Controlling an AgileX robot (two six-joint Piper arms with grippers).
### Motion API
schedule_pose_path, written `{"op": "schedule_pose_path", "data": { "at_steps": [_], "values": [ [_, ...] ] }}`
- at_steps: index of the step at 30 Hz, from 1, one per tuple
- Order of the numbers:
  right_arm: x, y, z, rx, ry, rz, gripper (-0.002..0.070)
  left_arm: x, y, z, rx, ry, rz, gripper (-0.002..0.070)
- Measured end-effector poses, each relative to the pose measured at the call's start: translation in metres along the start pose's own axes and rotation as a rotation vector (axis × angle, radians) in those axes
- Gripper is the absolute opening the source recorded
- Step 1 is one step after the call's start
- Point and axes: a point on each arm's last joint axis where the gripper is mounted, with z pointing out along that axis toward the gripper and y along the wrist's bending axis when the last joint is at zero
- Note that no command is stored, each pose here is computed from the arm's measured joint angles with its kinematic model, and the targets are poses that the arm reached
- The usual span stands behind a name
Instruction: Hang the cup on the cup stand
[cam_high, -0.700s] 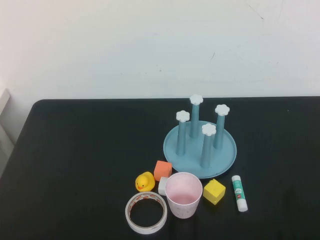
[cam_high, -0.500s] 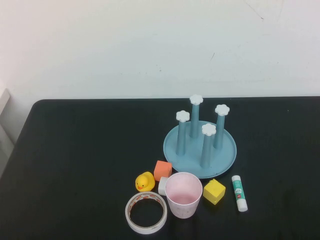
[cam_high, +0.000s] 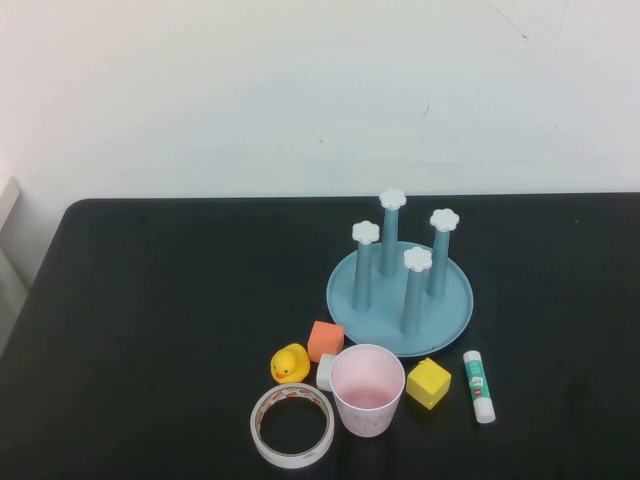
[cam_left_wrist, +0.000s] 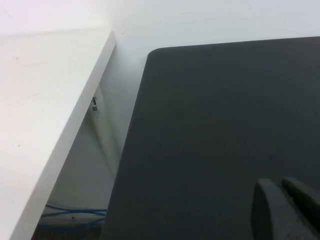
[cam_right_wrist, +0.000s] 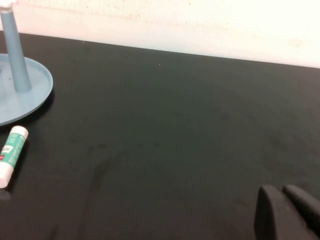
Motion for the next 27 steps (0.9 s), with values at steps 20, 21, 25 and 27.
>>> {"op": "schedule_pose_path", "data": {
  "at_steps": [20,21,25,27],
  "values": [
    [-0.007,0.024,-0.003,-0.289,-0.002,0.704,-0.0001,-0.020,-0.011,-0.003,0.209,-0.159,-0.840,-0.0001],
    [-0.008,0.025,-0.003,-0.303,-0.003,0.735,-0.0001,-0.021,-0.011,-0.003,0.223,-0.165,-0.906,-0.0001],
    [-0.009,0.026,-0.003,-0.320,-0.010,0.756,-0.0001,-0.023,-0.011,-0.003,0.239,-0.179,-1.001,-0.0001],
    [-0.010,0.026,-0.003,-0.320,-0.014,0.760,-0.0001,-0.023,-0.010,-0.004,0.240,-0.183,-1.017,-0.0001]
  ]
}}
